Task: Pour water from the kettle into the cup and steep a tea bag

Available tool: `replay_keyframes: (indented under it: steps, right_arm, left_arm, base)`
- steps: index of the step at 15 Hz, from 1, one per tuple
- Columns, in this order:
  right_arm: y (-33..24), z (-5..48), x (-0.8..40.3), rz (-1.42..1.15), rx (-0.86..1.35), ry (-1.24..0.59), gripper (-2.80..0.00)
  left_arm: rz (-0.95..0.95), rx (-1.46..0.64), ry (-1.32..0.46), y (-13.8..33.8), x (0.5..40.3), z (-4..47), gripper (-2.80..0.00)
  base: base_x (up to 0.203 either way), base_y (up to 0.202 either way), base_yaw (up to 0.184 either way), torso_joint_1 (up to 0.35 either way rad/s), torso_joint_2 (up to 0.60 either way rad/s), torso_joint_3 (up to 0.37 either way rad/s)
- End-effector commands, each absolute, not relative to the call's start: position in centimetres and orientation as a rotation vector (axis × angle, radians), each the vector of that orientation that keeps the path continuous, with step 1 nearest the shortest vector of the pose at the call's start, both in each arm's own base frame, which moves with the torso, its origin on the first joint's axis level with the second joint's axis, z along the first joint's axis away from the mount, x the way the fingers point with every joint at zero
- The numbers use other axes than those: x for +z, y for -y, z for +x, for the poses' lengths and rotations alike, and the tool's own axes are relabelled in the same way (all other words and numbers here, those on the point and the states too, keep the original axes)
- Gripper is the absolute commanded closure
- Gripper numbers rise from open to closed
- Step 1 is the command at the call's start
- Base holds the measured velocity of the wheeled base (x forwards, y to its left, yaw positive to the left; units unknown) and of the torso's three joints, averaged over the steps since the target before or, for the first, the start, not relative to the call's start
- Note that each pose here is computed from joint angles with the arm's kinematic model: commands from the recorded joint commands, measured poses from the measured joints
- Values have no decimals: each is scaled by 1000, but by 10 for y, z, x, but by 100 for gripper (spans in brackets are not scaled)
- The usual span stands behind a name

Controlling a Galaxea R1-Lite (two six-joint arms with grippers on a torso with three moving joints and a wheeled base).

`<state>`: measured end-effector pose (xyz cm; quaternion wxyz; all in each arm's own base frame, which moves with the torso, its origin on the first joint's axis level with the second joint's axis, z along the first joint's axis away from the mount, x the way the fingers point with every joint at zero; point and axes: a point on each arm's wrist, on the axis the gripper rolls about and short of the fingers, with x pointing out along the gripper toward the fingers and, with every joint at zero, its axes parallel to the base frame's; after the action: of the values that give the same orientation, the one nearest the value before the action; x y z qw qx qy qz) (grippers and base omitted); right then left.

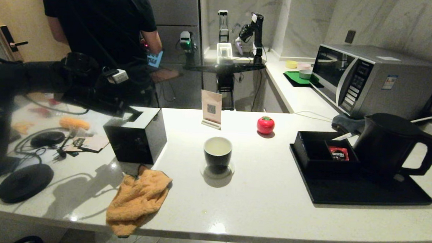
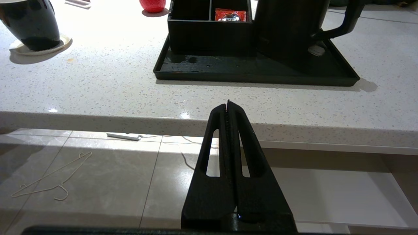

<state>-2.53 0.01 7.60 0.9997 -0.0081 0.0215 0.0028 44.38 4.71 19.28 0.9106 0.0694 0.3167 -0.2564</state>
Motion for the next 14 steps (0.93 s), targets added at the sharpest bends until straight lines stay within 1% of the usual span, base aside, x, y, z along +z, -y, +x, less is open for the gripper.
replay_keyframes:
  steps: [1,6,10,14]
  right_arm:
    - [0,-25,76,-17,7,-44,0]
    - [0,-25,76,-17,7,-44,0]
    - [0,-25,76,-17,7,-44,0]
    - [0,-25,76,-17,7,-44,0]
  left_arm:
    - [155,-525,-621,-47,209,437,0]
    - [177,-510,-541,-45,242,420,0]
    - [188,-461,-408,-46,295,388,0]
    - [214,-414,-279,-45,347,340,0]
  base:
    - [0,0,0,0,0,0]
    - [0,0,0,0,0,0]
    - [0,0,0,0,0,0]
    - [0,0,0,0,0,0]
